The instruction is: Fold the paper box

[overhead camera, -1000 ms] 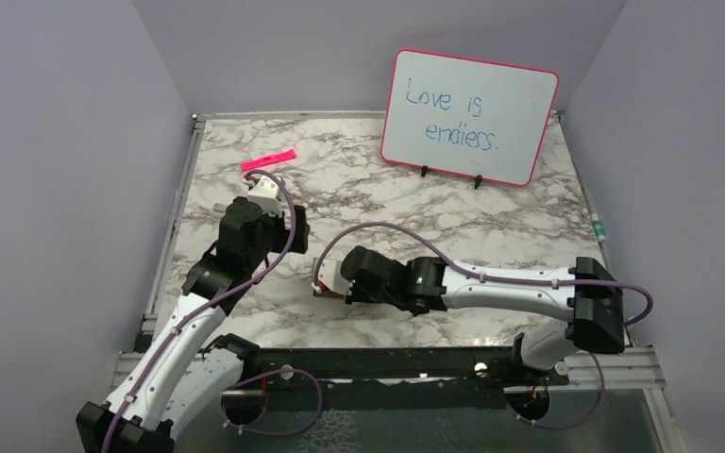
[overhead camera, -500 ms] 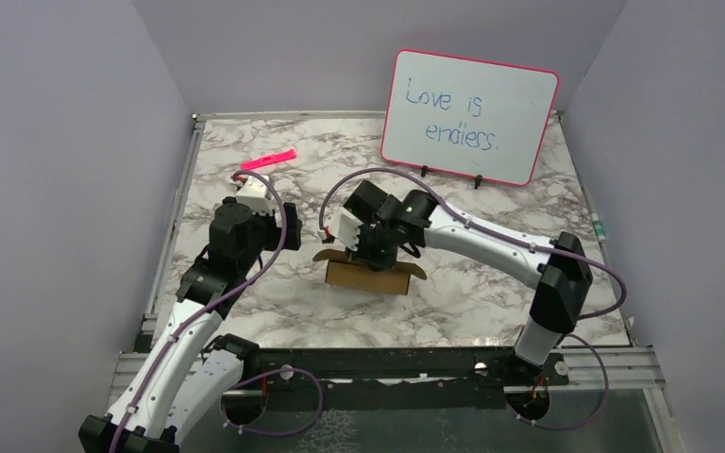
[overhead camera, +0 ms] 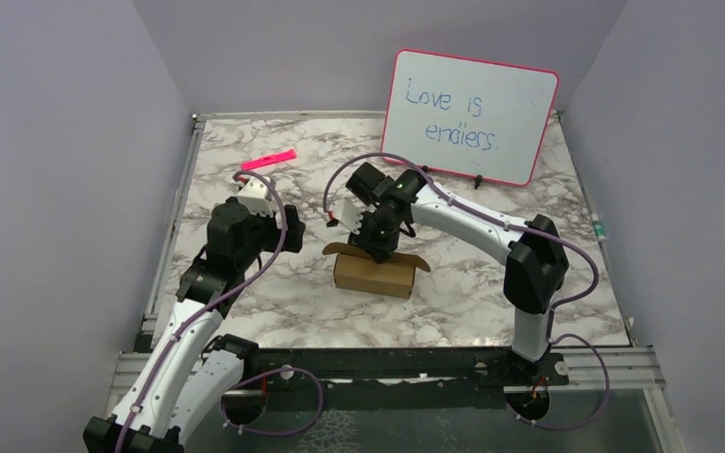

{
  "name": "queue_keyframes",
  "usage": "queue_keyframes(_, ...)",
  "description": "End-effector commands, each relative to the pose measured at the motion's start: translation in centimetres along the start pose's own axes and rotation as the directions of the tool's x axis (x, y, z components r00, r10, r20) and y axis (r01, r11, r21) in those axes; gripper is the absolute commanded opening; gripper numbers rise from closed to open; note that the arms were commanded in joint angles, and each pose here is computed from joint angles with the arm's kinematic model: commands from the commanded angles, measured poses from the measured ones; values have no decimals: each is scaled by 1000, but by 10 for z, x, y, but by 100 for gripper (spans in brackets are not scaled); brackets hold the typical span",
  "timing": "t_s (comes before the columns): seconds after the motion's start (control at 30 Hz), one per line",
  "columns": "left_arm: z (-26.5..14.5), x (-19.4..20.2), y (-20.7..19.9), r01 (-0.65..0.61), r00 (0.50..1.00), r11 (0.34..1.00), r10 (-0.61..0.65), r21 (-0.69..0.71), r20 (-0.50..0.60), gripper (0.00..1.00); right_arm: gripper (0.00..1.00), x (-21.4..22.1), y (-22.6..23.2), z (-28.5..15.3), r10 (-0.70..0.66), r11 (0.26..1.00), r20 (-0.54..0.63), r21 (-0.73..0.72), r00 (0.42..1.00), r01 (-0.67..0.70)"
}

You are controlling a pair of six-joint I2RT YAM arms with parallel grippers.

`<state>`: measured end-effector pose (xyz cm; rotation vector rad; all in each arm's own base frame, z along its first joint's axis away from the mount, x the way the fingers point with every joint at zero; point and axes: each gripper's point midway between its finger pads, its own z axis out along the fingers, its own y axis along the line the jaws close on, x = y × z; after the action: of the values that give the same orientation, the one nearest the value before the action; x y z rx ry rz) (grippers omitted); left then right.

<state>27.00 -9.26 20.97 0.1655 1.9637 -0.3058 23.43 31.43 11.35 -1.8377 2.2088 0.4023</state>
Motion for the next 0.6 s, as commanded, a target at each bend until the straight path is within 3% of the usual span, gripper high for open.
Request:
queue_keyframes(0.0,3,3,-21,-30,1000,991,30,133,-3,99,38,-12,-6,-11,-23,999,21,42,999,22)
queue_keyframes(0.1,4,7,-31,-39,999,979,45,200,-21,99,46,-19,-15,-29,-3,991,79,132,997,-7)
queue_keyframes(0.27,5,12,-44,-59,996,958,74,279,-43,99,51,-13,-23,-61,119,948,176,274,977,-164)
queue_keyframes(0.57,10,21,-54,-62,989,935,105,350,-104,96,56,47,-8,-87,389,798,279,374,878,-472)
